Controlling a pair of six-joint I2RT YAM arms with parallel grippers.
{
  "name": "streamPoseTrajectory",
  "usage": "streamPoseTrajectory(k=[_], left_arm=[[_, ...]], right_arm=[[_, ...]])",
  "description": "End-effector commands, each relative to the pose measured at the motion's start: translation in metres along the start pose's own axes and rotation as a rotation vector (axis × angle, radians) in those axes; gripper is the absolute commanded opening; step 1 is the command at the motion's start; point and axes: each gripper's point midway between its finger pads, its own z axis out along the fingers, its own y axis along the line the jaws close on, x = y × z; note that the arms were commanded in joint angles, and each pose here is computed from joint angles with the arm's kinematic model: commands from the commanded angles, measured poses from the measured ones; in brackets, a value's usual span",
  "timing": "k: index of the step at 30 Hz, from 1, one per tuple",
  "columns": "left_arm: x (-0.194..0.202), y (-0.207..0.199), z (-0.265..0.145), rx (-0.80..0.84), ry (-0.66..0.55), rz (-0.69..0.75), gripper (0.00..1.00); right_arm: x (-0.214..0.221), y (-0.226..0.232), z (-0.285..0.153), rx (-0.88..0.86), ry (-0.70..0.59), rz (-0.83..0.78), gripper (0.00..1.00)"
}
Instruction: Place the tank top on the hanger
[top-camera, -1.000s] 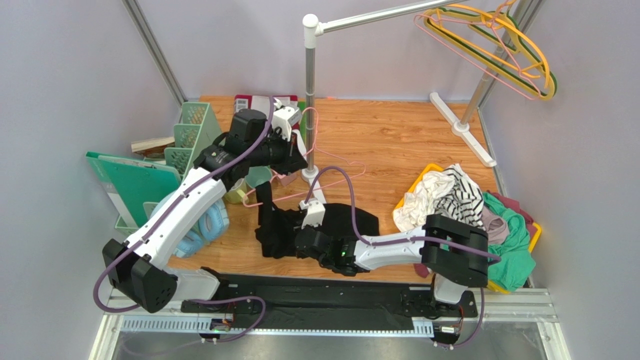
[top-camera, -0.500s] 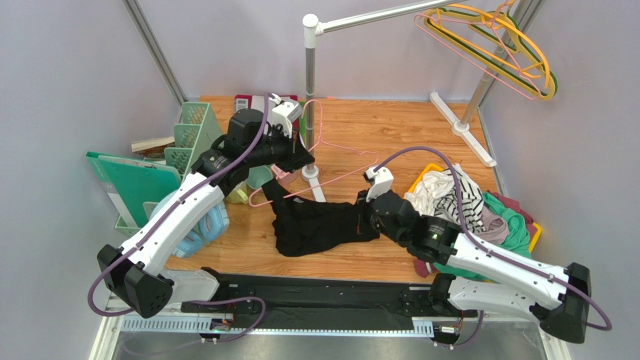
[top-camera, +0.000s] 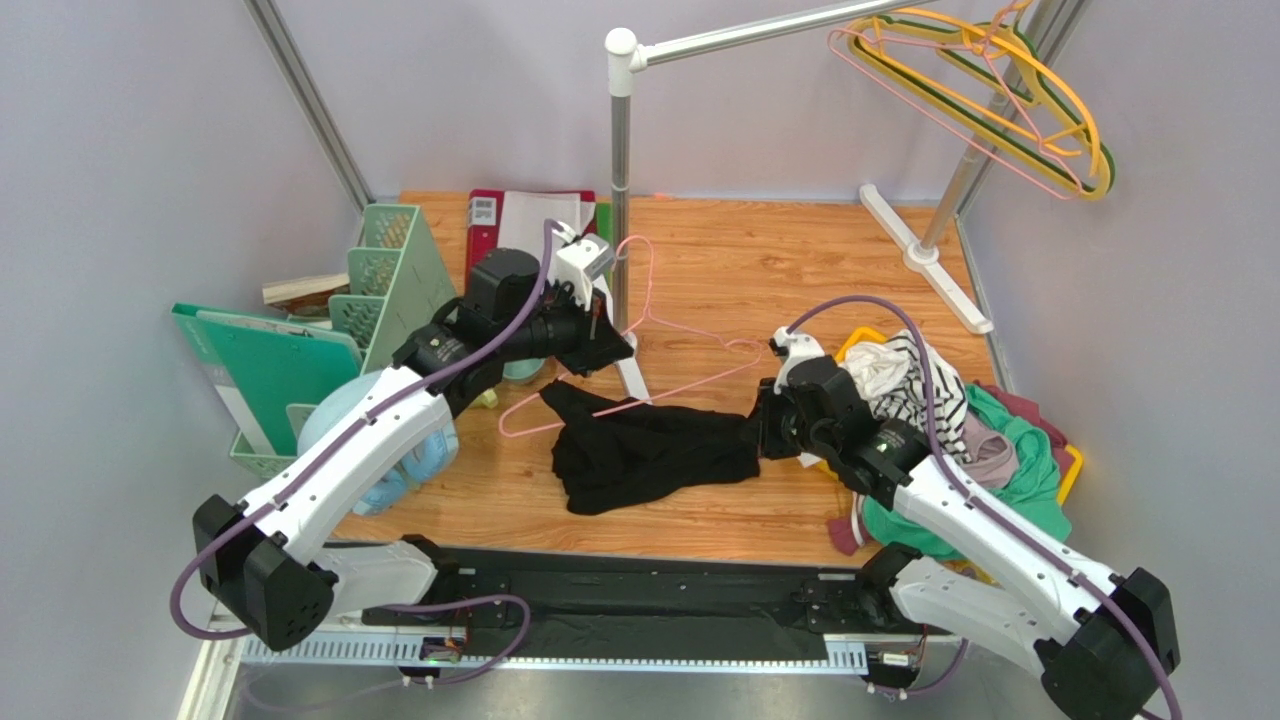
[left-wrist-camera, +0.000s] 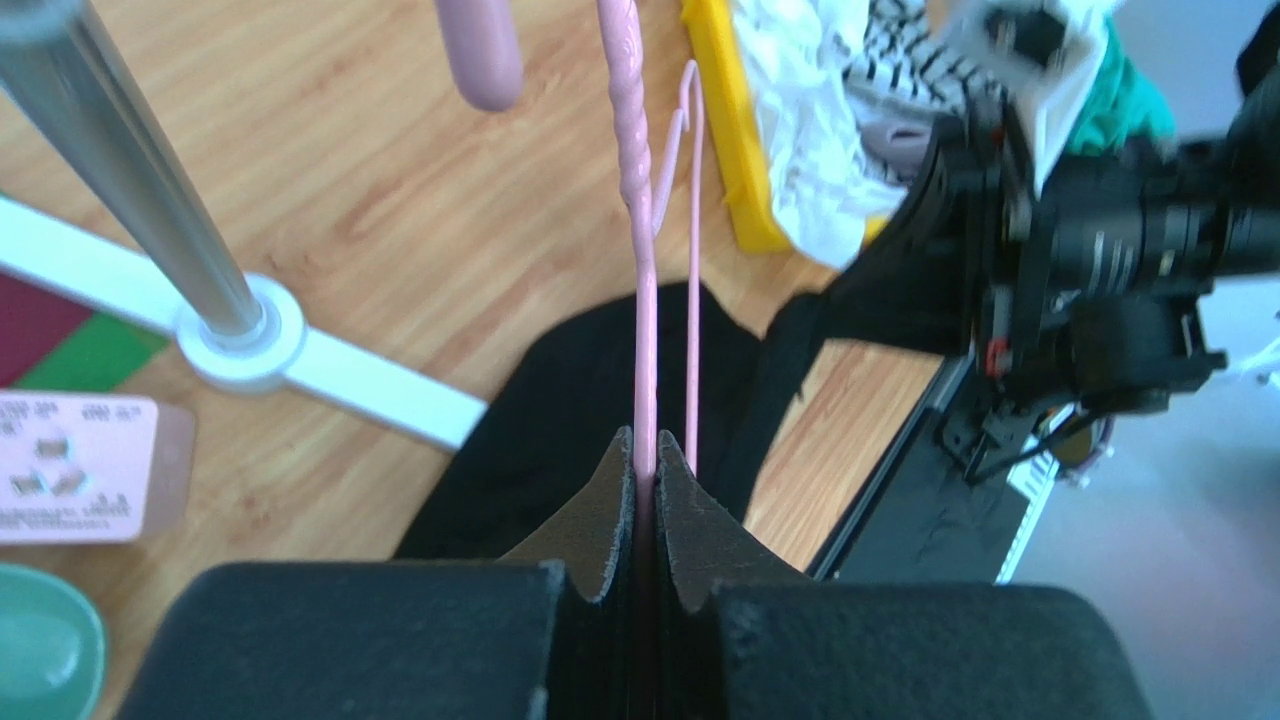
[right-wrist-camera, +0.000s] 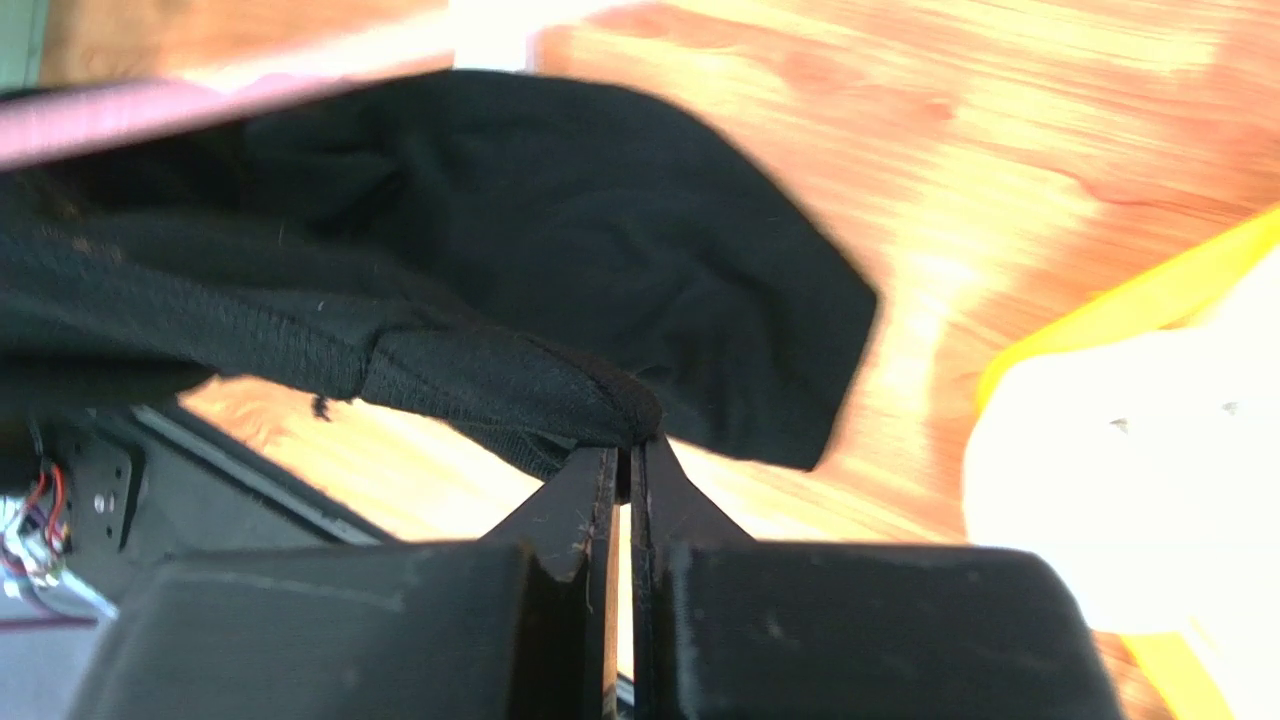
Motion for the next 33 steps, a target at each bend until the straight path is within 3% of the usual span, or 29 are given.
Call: streamPoseTrajectory(k=[1, 11, 33], left_arm=[[-0.002, -0.007, -0.016, 0.021, -0.051, 0.095, 0.0], [0.014, -0.01, -0.022, 0.045, -0.043, 0.134, 0.0], [0.024, -0.007, -0.027, 0.042, -0.038, 0.198, 0.0]], right_arm=[[-0.009, -0.009, 0.006, -0.058, -0.005, 0.035, 0.0], [-0.025, -0.04, 0.036, -0.08, 0.094, 0.093, 0.0], [-0.082, -0.09, 0.041, -0.063, 0.106, 0.131, 0.0]])
